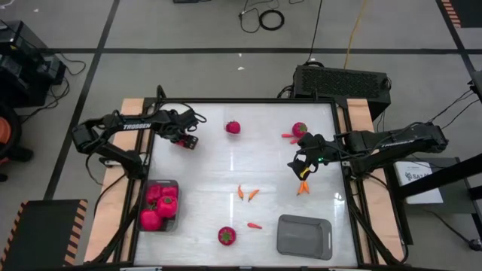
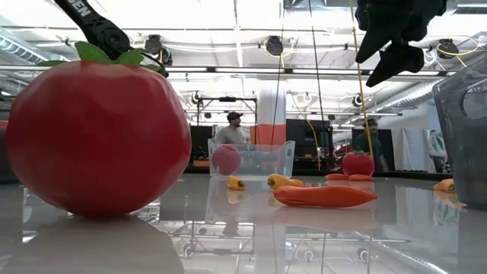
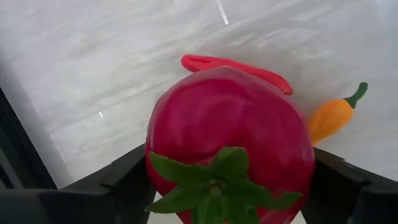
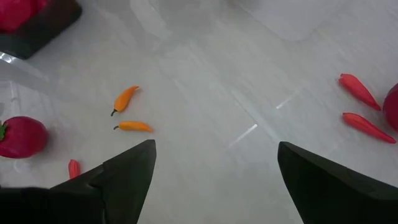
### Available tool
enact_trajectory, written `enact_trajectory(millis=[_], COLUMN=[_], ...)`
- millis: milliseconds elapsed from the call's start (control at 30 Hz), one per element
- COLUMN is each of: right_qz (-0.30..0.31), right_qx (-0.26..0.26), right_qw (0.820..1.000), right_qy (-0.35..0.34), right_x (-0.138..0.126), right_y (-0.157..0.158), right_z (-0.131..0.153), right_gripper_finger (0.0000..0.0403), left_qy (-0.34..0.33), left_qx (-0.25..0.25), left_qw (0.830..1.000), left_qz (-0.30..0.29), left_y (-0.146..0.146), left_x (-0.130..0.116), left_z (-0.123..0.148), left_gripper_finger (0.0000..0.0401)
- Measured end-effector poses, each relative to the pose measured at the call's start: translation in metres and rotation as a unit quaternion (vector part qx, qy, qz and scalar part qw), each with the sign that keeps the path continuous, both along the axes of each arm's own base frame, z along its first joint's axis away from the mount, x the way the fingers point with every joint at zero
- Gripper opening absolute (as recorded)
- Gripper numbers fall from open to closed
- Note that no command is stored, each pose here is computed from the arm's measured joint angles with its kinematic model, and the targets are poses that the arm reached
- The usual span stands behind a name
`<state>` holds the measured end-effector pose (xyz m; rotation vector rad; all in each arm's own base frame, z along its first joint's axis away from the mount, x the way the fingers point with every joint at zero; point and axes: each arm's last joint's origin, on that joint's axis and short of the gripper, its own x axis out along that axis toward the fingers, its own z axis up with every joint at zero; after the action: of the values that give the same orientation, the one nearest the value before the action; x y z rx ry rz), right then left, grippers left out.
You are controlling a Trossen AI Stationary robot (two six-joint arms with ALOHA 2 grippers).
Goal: Sort produce into baskets
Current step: Put the tomato into the transparent bin
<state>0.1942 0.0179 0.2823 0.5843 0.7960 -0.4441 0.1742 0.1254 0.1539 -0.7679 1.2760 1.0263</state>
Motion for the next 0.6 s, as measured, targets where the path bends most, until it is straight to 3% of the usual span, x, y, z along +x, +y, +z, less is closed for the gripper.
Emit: enact_trajectory(millis=[333, 600], right_qz=[0.000, 0.003], right_qx=[0.000, -0.002], right_qw=[1.000, 1.000], right_qy=[0.000, 0.001], right_x=[0.000, 0.000], right_y=[0.000, 0.000], right_z=[0.000, 0.000], right_gripper_finger=[0.0329, 0.0329], left_qy=[-0.003, -0.041], left_qx=[-0.013, -0.002], left_qw=[1.000, 0.999], left_qz=[0.001, -0.028], left_y=[-0.001, -0.004], left_x=[0.001, 0.018], left_z=[0.002, 0.029], left_gripper_finger=[0.0295, 0.0295])
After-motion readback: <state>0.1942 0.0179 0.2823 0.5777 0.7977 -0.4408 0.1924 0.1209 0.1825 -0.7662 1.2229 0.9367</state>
